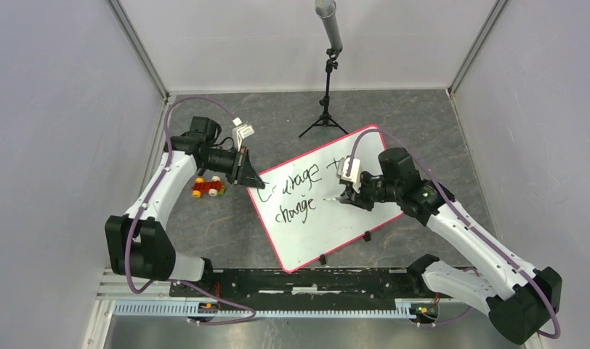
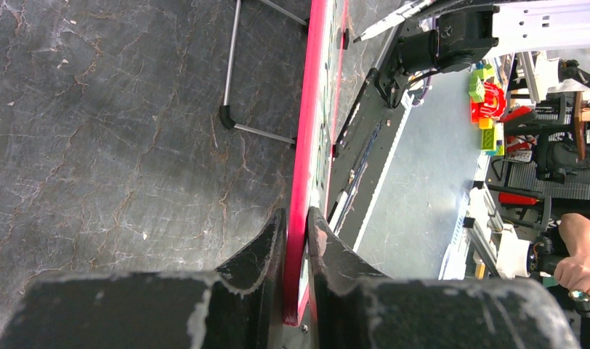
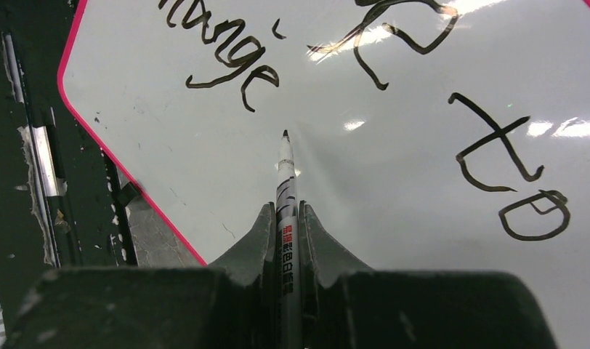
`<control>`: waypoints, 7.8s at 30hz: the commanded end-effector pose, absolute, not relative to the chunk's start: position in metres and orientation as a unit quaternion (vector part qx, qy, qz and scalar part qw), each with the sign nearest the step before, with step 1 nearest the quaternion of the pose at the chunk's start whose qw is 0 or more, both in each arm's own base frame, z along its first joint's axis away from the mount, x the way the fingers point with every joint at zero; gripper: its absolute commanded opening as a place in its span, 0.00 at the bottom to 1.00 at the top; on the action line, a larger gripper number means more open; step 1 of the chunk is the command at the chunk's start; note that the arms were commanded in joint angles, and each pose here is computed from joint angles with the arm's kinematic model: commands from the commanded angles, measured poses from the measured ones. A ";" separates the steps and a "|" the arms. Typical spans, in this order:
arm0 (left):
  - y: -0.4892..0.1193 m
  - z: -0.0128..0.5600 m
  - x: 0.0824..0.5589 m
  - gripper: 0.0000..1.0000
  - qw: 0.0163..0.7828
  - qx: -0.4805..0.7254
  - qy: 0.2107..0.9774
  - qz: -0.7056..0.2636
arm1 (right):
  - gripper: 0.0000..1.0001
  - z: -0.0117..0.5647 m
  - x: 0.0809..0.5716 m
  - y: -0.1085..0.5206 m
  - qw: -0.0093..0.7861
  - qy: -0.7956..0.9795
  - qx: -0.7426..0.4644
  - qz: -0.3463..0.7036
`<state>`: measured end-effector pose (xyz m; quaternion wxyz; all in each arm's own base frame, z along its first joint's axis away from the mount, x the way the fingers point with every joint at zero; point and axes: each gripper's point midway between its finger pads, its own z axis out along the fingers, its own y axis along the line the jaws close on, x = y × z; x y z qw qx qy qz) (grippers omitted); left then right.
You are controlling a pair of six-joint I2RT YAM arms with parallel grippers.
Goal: Write a sentence on the whiteboard
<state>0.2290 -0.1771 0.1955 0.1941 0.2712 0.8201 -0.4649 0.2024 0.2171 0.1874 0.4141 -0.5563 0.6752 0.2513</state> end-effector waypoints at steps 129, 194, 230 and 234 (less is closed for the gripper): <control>-0.179 0.184 0.233 0.02 0.200 0.305 0.825 -0.431 | 0.00 0.175 0.214 0.190 0.421 0.702 -0.548 0.171; -0.179 0.184 0.235 0.02 0.200 0.306 0.826 -0.429 | 0.00 0.197 0.243 0.179 0.451 0.710 -0.529 0.113; -0.180 0.186 0.234 0.02 0.202 0.307 0.825 -0.430 | 0.00 0.207 0.232 0.178 0.450 0.701 -0.538 0.125; -0.179 0.185 0.234 0.02 0.202 0.307 0.825 -0.429 | 0.00 0.204 0.236 0.181 0.449 0.702 -0.539 0.126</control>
